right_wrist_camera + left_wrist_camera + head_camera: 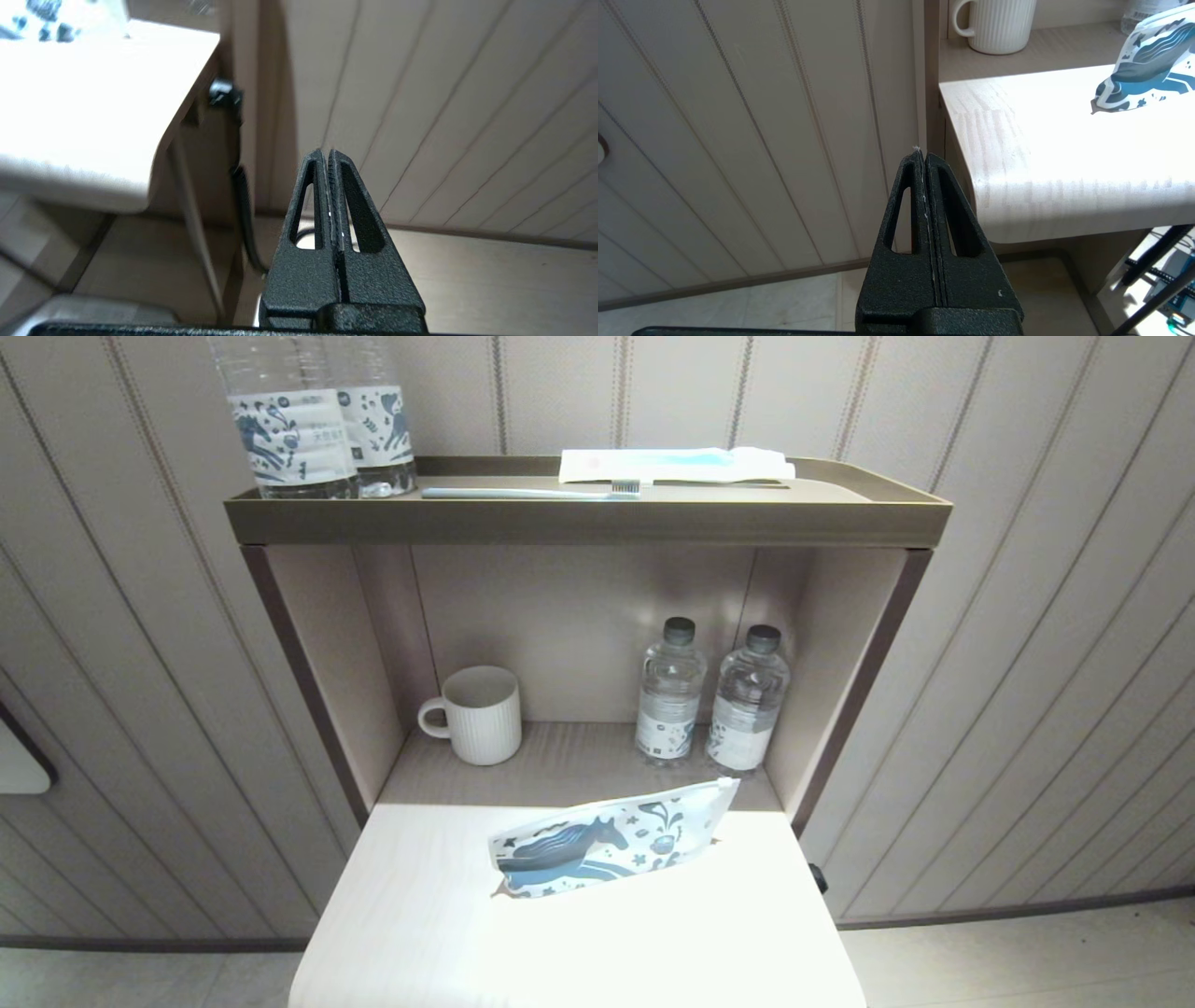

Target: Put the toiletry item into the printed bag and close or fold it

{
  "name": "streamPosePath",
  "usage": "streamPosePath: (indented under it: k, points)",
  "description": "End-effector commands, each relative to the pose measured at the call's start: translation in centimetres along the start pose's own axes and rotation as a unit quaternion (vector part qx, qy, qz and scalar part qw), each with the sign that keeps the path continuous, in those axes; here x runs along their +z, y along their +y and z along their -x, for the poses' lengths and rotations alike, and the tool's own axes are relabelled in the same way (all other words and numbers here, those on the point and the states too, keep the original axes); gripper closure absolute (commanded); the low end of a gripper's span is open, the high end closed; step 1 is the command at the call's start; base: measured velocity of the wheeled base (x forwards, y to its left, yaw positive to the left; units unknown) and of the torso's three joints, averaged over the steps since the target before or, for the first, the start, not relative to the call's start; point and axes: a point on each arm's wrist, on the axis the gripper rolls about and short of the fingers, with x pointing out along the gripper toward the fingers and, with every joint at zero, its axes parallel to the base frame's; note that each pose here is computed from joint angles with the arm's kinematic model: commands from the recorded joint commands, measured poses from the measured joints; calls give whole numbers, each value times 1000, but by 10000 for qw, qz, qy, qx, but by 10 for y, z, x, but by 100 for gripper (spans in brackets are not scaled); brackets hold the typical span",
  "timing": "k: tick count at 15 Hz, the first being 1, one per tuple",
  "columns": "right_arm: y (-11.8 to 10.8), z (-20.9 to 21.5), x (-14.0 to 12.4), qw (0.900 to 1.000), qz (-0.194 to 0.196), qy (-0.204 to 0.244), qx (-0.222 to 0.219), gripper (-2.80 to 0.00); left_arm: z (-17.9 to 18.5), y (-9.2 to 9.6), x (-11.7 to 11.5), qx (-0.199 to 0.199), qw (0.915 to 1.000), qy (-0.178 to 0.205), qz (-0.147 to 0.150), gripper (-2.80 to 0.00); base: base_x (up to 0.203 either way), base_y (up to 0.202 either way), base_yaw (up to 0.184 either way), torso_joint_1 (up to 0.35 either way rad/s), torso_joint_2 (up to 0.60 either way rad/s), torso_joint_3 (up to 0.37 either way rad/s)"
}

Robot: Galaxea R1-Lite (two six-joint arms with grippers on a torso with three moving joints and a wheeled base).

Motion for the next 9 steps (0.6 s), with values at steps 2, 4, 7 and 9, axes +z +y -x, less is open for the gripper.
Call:
streamPosePath:
  k: [2, 4, 7, 9]
  points:
    - [0, 5, -2, 9991, -224, -317, -153, 0, -4, 1, -12, 446, 9989, 153, 35, 0, 0, 0, 0, 0, 0, 0]
    - [0, 5, -2, 9991, -224, -317, -146, 0, -4, 2, -11, 474, 9988, 132, 66, 0, 0, 0, 0, 0, 0, 0]
    - [0, 5, -2, 9990, -263, -316, -168, 0, -4, 2, -11, 497, 9986, 131, 150, 0, 0, 0, 0, 0, 0, 0]
    - [0, 5, -2, 9990, -263, -316, -168, 0, -4, 2, -11, 497, 9986, 131, 150, 0, 0, 0, 0, 0, 0, 0]
